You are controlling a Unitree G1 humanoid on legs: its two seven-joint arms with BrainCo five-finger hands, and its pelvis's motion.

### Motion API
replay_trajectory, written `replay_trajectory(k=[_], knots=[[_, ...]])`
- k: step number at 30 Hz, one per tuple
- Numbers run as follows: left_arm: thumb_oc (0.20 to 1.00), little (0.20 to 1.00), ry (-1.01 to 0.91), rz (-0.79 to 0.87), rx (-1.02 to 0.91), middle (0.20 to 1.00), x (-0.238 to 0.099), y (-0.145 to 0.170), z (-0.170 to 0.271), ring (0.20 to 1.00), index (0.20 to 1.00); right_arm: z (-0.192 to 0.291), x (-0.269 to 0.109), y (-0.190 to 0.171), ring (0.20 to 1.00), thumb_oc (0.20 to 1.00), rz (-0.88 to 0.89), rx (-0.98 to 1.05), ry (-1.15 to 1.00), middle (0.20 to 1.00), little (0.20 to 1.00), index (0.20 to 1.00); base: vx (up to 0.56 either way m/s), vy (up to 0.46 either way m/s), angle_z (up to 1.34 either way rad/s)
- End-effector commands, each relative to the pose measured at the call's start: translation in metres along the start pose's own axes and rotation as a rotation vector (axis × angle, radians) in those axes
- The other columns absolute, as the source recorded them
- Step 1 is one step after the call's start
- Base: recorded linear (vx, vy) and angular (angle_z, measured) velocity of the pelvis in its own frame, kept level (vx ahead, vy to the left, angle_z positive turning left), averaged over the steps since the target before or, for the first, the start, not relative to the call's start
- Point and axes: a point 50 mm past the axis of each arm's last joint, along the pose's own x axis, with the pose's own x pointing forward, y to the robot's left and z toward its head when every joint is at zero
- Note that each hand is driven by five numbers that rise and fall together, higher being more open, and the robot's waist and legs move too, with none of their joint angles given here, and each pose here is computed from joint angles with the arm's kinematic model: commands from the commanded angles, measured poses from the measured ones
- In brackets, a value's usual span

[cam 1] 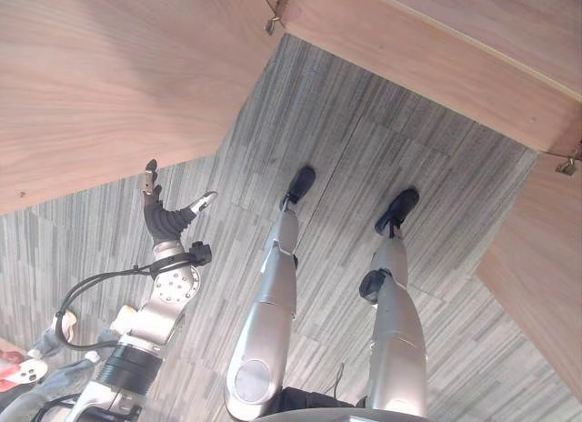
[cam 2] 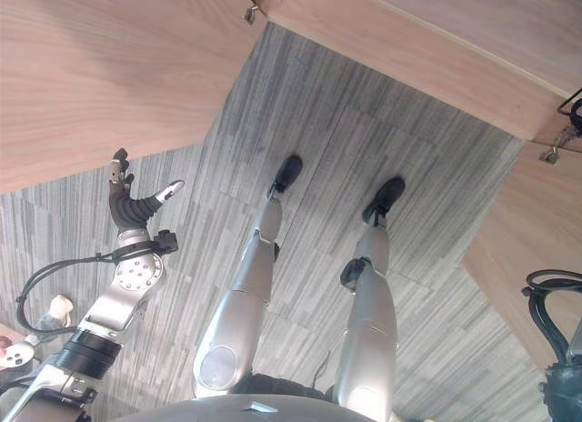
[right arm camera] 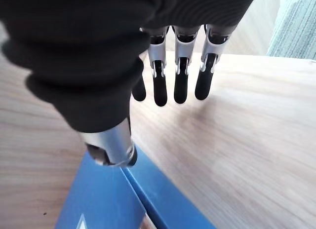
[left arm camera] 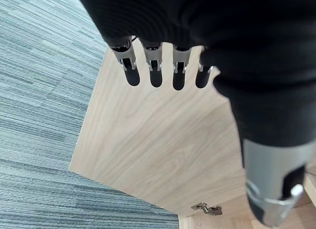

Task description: Put the empty folder in the office cabinet

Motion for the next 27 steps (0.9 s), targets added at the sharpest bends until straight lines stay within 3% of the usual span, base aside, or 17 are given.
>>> replay_trajectory(k=[1,10,18,27], knots=[[1.0,1.0,-0.017,0.064,0.045,1.0,-0.01,0.032,0.001,1.0,1.0,0.014,0.006,-0.008,0.2,0.2,-0.024,-0.12,-0.161,0.2,0.2,0.2,0.0,0.0,0.0],[1.0,1.0,-0.024,0.074,0.032,1.0,-0.009,0.034,0.003,1.0,1.0,0.007,0.0,0.002,0.2,0.2,0.019,-0.129,-0.153,0.2,0.2,0.2,-0.02,0.004,-0.01],[1.0,1.0,-0.042,0.087,0.022,1.0,-0.008,0.04,0.005,1.0,1.0,-0.004,-0.031,0.048,0.2,0.2,0.336,-0.232,-0.236,0.2,0.2,0.2,0.0,-0.001,-0.02],[1.0,1.0,-0.067,0.03,0.028,1.0,-0.009,0.036,0.008,1.0,1.0,0.0,-0.041,0.061,0.2,0.2,0.46,-0.337,-0.305,0.2,0.2,0.2,0.0,0.0,0.0]])
